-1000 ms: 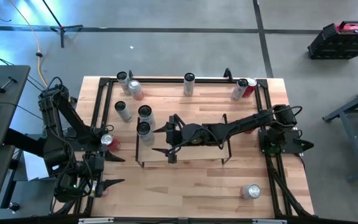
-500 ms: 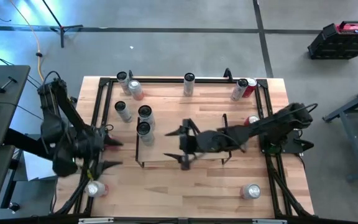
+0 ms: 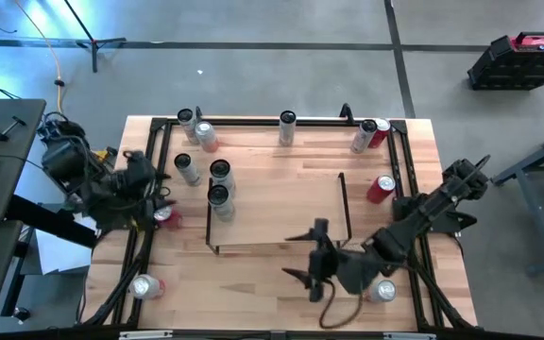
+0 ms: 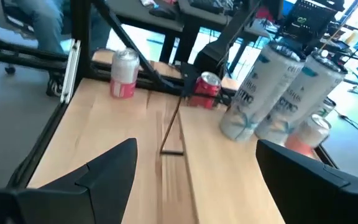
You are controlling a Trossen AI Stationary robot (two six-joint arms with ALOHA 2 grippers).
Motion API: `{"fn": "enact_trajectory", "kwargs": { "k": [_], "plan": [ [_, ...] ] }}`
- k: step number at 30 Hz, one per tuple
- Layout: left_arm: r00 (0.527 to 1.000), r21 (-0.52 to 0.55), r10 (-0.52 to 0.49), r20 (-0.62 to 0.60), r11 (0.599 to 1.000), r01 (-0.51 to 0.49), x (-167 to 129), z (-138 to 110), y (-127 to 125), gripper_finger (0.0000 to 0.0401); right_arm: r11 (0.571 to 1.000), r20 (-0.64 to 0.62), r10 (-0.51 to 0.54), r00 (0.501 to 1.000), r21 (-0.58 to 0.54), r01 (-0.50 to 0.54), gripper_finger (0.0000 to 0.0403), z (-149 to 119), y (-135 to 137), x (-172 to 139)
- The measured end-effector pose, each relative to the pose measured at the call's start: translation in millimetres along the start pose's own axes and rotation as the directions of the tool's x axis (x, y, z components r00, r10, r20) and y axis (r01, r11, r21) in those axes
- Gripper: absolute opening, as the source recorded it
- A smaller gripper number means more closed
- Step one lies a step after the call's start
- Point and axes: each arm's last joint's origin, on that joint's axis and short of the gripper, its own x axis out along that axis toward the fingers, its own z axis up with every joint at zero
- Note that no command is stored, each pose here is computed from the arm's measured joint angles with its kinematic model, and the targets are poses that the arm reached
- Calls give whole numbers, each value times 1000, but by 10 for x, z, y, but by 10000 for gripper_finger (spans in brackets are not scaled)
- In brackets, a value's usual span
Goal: Place canned beverage on shelf
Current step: Put the white blue soda can aligned with the other white blue soda cans on the shelf
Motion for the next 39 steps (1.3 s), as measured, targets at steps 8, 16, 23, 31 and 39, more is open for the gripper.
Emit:
{"fn": "enact_trajectory", "kwargs": {
  "k": [8,16,23,31,39],
  "plan": [
    [998,-59,16,-66,998,-20,34,55,79,335,989,-80,-130,988,-81,123,314,-241,251,-388],
    [980,-12,172,-98,985,-174,155,183,287,335,989,-168,-148,975,-10,148,314,-424,273,-545],
    [950,51,244,-193,970,-239,244,261,501,335,990,-175,-133,976,12,137,314,-457,315,-623],
    [867,67,364,-340,929,-364,487,202,774,335,985,-155,-163,974,31,169,314,-452,307,-624],
    [815,106,359,-455,930,-351,733,57,1028,335,963,-25,-257,966,78,258,314,-315,179,-857]
  ]
}}
